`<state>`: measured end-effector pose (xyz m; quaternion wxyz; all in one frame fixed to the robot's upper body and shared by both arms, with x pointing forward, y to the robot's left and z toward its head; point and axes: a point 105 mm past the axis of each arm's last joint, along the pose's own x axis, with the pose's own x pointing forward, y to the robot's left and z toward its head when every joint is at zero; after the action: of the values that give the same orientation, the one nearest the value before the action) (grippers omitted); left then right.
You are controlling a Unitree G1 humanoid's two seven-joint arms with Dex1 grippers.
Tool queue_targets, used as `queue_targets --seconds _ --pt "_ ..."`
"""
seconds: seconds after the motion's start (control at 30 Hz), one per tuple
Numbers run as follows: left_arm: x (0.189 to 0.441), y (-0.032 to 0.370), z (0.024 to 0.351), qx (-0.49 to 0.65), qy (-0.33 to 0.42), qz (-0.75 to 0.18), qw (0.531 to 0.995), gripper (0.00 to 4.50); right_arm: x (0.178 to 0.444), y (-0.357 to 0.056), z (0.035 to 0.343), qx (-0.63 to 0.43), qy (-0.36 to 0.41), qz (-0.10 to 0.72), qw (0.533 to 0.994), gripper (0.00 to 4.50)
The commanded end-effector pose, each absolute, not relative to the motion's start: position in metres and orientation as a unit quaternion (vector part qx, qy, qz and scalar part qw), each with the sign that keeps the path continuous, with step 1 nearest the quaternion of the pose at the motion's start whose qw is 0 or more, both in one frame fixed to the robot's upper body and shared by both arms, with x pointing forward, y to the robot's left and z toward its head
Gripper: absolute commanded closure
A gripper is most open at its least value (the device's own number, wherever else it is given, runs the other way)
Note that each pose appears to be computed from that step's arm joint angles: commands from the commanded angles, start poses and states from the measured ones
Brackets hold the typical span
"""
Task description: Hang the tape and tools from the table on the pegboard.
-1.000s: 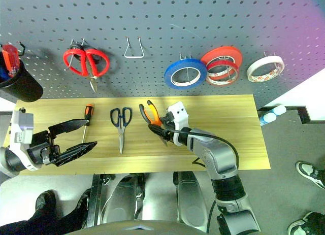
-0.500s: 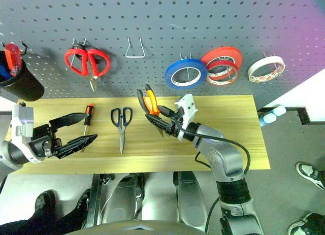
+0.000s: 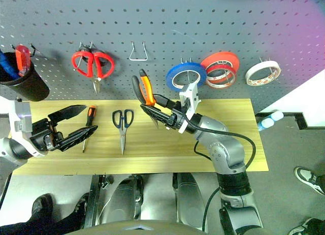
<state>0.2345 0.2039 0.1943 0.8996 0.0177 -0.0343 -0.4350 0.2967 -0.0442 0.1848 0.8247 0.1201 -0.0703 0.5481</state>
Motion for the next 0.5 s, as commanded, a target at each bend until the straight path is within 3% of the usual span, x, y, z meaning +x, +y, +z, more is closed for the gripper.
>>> queue_targets --seconds 0.03,0.5 --pt "0.236 0.203 0.197 0.025 -0.051 -0.433 0.9 0.0 0.298 -0.047 0.206 0.122 -0.115 0.553 0.816 2.4" --pt "0.251 0.2 0.198 0.035 -0.074 -0.437 0.896 0.0 0.323 -0.05 0.268 0.12 -0.225 0.498 0.829 2.4"
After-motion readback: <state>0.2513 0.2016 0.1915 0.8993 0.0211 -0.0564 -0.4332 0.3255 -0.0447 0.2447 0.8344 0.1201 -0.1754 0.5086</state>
